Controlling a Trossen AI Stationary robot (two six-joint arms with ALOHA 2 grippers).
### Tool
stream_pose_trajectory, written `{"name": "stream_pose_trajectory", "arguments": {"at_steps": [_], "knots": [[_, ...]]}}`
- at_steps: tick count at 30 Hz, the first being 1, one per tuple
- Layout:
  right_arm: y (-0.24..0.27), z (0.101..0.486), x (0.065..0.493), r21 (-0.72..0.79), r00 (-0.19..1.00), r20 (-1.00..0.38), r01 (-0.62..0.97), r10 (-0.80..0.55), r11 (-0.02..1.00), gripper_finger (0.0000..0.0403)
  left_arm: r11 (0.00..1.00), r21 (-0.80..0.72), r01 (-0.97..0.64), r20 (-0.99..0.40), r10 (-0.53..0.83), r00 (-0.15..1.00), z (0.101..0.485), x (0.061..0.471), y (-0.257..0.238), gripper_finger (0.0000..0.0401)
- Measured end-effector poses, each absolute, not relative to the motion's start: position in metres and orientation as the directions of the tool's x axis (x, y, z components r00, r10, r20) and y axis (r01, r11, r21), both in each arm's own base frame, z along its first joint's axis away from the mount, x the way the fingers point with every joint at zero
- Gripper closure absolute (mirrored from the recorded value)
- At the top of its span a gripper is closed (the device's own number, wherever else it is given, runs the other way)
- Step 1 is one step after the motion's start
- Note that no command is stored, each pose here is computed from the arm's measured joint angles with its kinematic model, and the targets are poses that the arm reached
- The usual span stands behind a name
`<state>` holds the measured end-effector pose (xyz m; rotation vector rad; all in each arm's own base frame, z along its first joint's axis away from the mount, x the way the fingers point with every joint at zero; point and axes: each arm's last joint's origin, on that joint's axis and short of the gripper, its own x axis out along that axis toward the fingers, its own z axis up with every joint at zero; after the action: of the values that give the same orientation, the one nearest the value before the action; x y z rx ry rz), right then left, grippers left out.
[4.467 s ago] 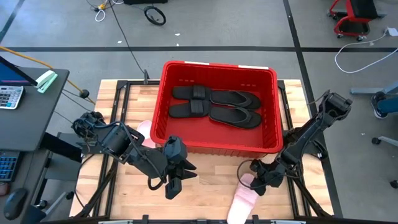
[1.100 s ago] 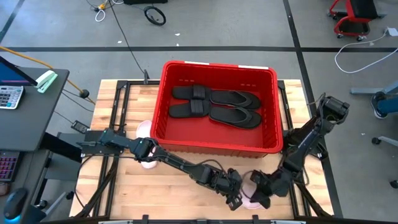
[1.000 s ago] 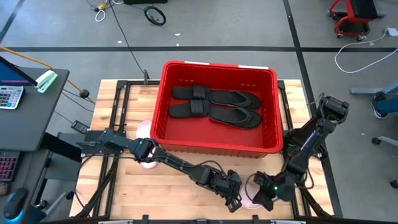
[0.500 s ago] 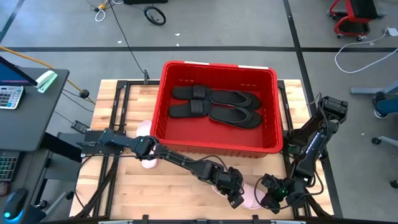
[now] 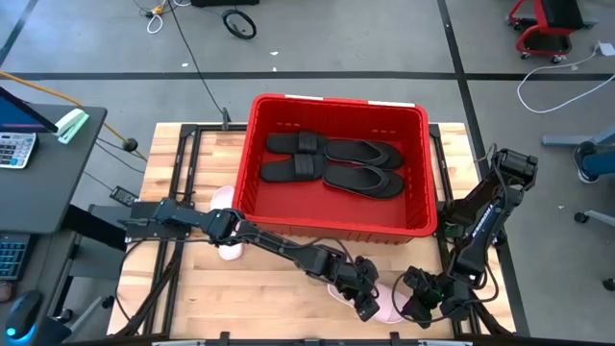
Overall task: Pick and place slides into bin
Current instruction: Put the right pink slide into the red bin
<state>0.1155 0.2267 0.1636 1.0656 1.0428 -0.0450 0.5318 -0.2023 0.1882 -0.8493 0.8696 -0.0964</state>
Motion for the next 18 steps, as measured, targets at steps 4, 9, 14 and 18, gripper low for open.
{"name": "stream_pose_trajectory", "arguments": {"at_steps": [4,9,14,18], "knots": [[0.2265,0.1637,0.1158,0.694,0.556,-0.714,0.488,0.424,0.529,0.0313,0.691,-0.667,-0.278,-0.658,-0.372,0.655,0.1849,0.5303,-0.2013,0.0226],[0.2254,0.1641,0.1172,0.704,0.604,-0.698,0.479,0.386,0.524,0.0313,0.676,-0.679,-0.287,-0.643,-0.357,0.678,0.1812,0.5323,-0.2042,0.0224],[0.2249,0.1642,0.118,0.705,0.611,-0.696,0.48,0.378,0.522,0.0313,0.699,-0.655,-0.288,-0.642,-0.313,0.7,0.1815,0.5325,-0.2045,0.0229],[0.2248,0.1642,0.118,0.708,0.611,-0.696,0.493,0.378,0.505,0.0313,0.701,-0.653,-0.287,-0.641,-0.31,0.702,0.1791,0.5335,-0.2043,0.0229]]}}
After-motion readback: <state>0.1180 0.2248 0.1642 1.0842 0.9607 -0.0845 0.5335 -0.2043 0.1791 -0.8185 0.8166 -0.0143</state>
